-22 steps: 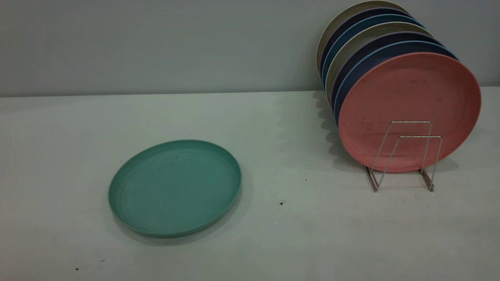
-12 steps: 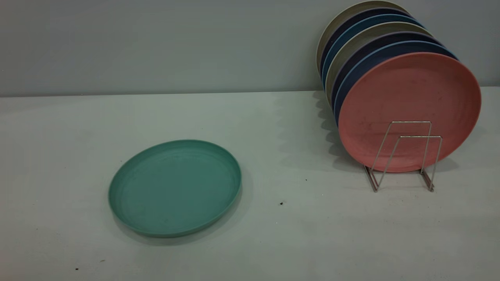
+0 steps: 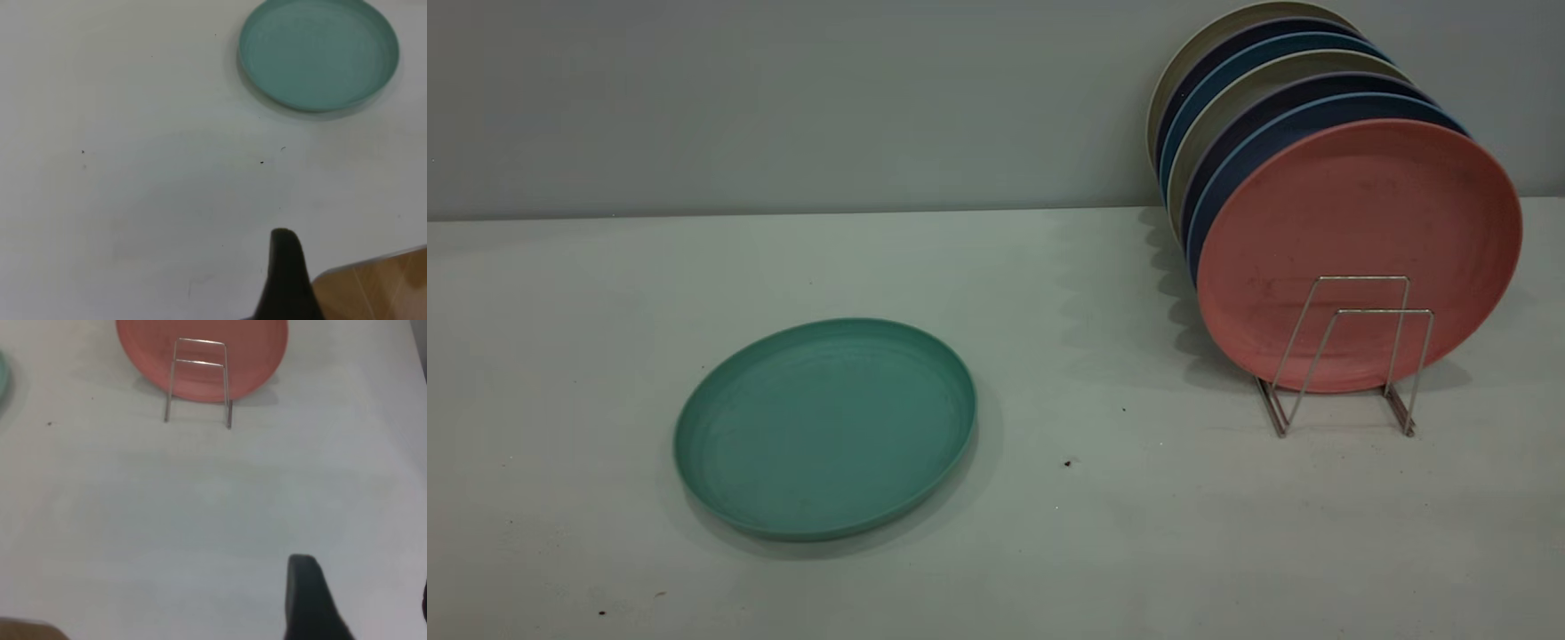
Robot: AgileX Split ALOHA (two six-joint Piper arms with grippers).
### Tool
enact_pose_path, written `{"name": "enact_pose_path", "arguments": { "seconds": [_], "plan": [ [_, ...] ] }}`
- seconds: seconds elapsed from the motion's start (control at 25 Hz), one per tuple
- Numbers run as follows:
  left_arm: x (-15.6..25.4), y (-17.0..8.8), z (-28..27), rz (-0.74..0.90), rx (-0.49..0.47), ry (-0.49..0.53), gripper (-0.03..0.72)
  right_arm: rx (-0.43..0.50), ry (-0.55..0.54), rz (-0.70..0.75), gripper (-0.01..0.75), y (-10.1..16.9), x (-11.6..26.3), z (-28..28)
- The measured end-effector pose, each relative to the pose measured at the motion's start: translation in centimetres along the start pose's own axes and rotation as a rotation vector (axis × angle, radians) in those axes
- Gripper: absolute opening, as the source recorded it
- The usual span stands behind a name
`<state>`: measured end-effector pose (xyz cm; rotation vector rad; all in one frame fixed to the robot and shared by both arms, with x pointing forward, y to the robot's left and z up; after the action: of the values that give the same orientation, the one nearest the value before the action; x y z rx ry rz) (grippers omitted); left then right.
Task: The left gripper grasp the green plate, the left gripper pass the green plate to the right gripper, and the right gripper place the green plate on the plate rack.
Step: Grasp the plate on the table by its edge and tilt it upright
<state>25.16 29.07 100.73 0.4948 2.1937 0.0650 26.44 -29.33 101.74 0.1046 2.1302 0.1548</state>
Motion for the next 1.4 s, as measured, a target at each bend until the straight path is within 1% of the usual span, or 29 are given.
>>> {"name": "enact_pose_path", "arguments": {
  "seconds": [0.28,0.64,0.8,0.96,1.04,1.12,1.28,1.4],
  "plan": [
    [0.0,0.0,0.0,-0.001,0.002,-0.001,0.568,0.000,0.000,0.000,0.417,0.0,0.0,0.0],
    [-0.3,-0.8,0.0,-0.019,0.059,-0.024,0.568,-0.005,0.001,0.002,0.417,0.1,0.0,0.0],
    [-0.9,-0.7,-0.5,-0.069,0.059,-0.040,0.568,-0.018,-0.006,0.008,0.417,0.3,-0.1,-0.2],
    [-3.3,0.1,-1.0,-0.133,0.073,0.008,0.568,-0.097,-0.006,0.043,0.445,1.6,-1.9,-1.1],
    [-5.1,0.8,-0.8,-0.144,0.082,0.043,0.568,-0.106,0.023,0.055,0.467,2.0,-3.3,-0.9],
    [-7.5,1.8,0.1,-0.150,0.089,0.075,0.568,-0.096,0.076,0.064,0.486,2.2,-4.9,0.1],
    [-11.1,3.4,3.6,-0.169,0.104,0.143,0.568,-0.112,0.191,0.062,0.507,3.0,-7.7,3.7],
    [-12.8,4.3,7.3,-0.190,0.113,0.205,0.568,-0.159,0.216,0.011,0.509,3.8,-9.2,7.0]
  ]
}}
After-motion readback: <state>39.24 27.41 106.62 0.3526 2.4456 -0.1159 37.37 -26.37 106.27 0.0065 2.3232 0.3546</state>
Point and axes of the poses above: a point on each arm's last joint axis where the gripper is mounted, z pointing out along that axis toward the gripper, y along the wrist's bending axis when the last joint is at zero, x = y × z, the point moved 4 cm from there along z, pointing out along that axis toward the gripper, and after that the axes turned 13 degrees about z, right-handed, at the moved point
